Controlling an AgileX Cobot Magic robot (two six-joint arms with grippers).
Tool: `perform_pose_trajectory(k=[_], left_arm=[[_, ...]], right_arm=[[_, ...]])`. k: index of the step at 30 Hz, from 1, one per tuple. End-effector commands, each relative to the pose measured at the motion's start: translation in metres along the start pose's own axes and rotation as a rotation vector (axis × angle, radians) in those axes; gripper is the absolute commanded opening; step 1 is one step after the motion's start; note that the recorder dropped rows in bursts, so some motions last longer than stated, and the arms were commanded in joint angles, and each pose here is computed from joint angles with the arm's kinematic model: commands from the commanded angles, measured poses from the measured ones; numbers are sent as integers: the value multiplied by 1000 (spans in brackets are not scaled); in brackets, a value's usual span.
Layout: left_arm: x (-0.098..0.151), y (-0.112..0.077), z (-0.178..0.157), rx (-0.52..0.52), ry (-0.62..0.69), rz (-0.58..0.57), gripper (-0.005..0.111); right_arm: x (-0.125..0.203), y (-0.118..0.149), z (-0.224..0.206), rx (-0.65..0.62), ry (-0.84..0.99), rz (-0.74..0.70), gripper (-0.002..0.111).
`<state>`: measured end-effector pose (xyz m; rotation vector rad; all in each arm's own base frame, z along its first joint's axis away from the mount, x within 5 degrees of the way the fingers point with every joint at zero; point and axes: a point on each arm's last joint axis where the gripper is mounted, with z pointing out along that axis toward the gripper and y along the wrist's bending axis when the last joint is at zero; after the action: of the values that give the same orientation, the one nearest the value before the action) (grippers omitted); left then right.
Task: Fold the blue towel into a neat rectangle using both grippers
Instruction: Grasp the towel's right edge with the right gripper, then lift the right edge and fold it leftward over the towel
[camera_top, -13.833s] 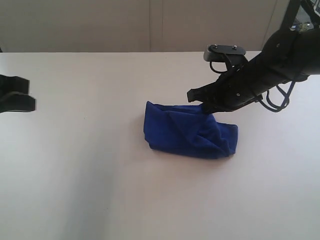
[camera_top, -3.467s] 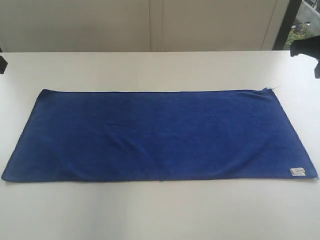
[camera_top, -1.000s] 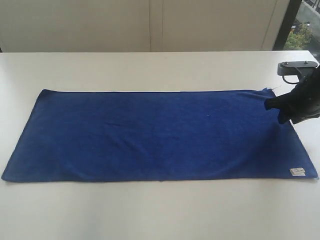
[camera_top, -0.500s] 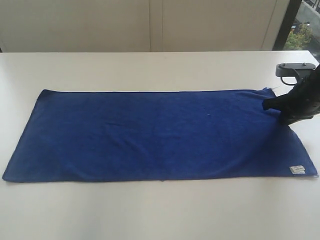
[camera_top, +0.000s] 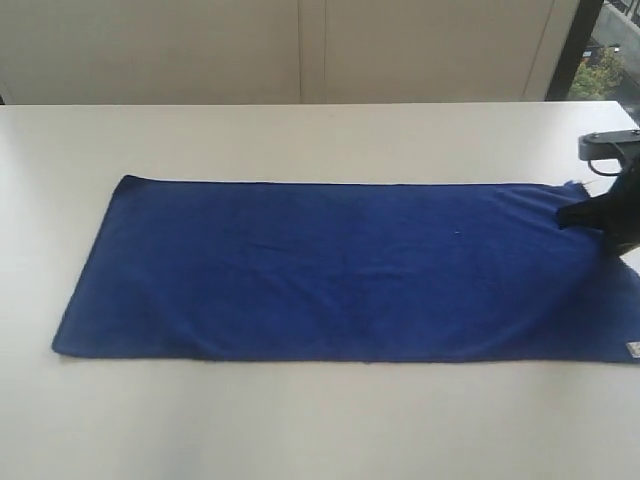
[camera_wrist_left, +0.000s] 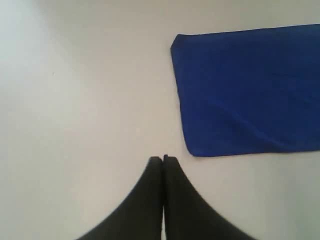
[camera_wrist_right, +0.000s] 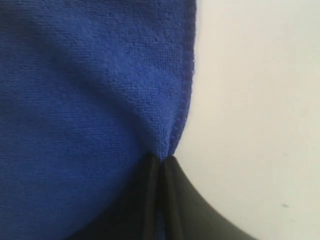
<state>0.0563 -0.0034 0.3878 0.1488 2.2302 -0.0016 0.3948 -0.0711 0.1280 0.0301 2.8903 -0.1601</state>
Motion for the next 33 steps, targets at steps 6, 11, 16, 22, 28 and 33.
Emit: perform_pose_trajectory(k=[6, 11, 16, 22, 28, 33], left_arm=[[3, -1, 0, 9, 6, -1, 0], [3, -1, 0, 9, 6, -1, 0], [3, -1, 0, 9, 6, -1, 0], [3, -1, 0, 9, 6, -1, 0], [3, -1, 0, 9, 6, -1, 0], [3, -1, 0, 9, 6, -1, 0]], right_arm=[[10, -82, -8, 211, 27, 157, 0], [6, -92, -11, 216, -13, 185, 0], [0, -84, -16, 156, -45, 242, 0], [-16, -50, -60, 146, -139, 171, 0], [-26, 8, -127, 106, -291, 46, 0], [-23, 68, -170, 41, -387, -88, 0]])
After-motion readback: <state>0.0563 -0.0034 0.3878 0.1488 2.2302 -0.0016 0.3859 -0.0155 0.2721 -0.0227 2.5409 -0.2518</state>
